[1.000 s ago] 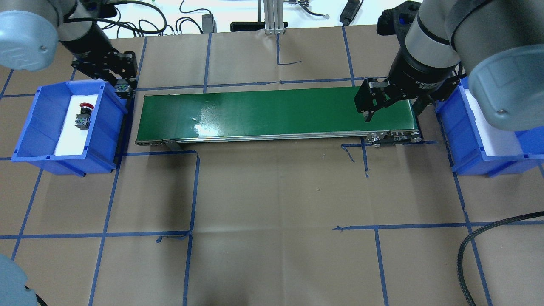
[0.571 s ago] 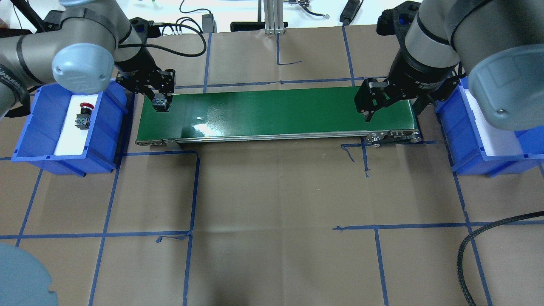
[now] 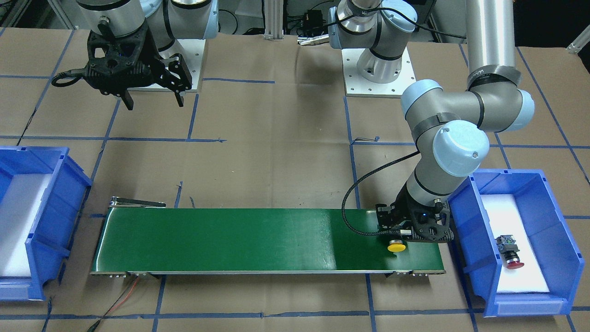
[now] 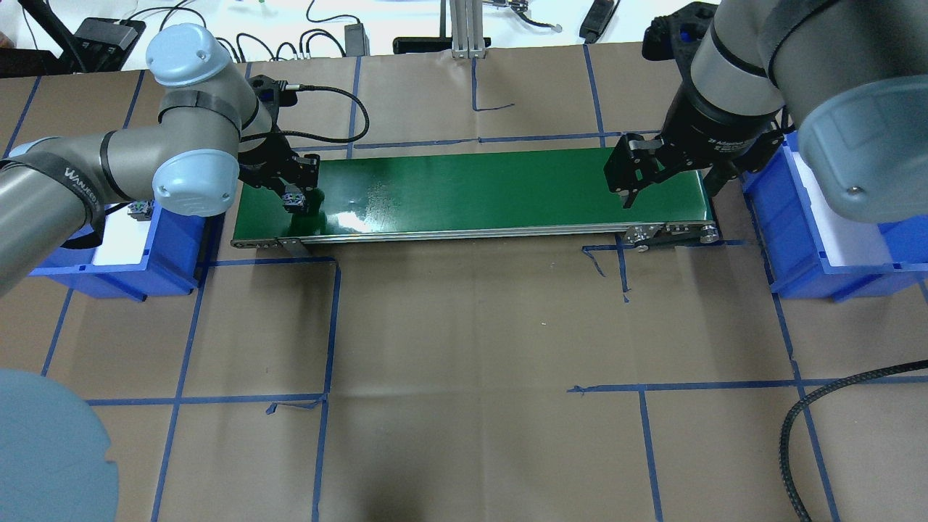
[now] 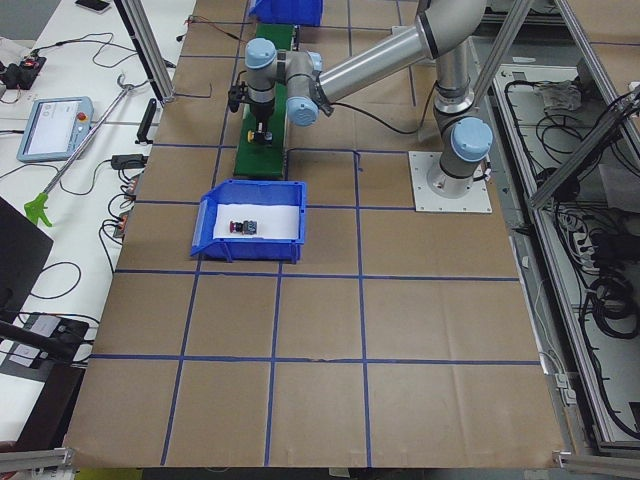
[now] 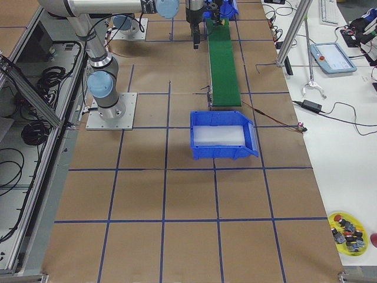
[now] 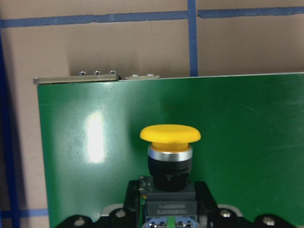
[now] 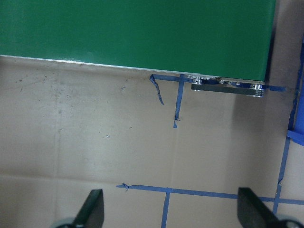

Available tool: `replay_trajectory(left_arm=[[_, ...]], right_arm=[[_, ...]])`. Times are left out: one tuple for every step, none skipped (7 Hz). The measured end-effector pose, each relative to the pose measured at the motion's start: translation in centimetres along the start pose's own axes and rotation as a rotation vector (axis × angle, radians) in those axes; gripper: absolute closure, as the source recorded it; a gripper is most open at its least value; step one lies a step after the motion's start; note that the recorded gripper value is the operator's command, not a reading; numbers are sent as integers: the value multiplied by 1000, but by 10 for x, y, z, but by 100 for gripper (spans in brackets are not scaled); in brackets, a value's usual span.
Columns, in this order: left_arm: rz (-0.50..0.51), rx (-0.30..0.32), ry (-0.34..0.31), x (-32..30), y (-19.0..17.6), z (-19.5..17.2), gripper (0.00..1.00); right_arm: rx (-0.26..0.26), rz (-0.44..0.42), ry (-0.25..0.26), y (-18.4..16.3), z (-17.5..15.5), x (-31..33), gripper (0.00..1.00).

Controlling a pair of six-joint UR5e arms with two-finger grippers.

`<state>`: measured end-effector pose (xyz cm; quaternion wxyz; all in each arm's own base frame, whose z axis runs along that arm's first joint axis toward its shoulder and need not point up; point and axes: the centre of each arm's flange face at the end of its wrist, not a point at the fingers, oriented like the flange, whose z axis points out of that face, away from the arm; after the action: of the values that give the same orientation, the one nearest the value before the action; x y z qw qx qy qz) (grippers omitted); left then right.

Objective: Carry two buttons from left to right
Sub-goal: 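Release the yellow button on the belt and raise the left gripper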

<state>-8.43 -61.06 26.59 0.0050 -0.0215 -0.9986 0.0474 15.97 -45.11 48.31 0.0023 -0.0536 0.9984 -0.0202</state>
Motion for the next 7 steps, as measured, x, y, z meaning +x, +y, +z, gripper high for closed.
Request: replay_trajectory(left_arm=[[-2, 11, -1, 0, -2, -3, 0], [-5, 30, -5, -2, -6, -14, 0], [-8, 50, -8, -4, -11, -30, 0], [-12, 57, -9, -7, -16, -55, 0], [-14, 47, -8, -8, -20, -90, 0], [-13, 30, -5, -8, -23, -124, 0], [-11, 18, -4, -10, -26, -147, 0]], right_arm=[[0, 0, 0, 0, 0, 0, 0], [0, 0, 0, 0, 0, 0, 0], [0, 0, 0, 0, 0, 0, 0], [0, 0, 0, 0, 0, 0, 0], [0, 0, 0, 0, 0, 0, 0], [0, 0, 0, 0, 0, 0, 0], [0, 0, 0, 0, 0, 0, 0]])
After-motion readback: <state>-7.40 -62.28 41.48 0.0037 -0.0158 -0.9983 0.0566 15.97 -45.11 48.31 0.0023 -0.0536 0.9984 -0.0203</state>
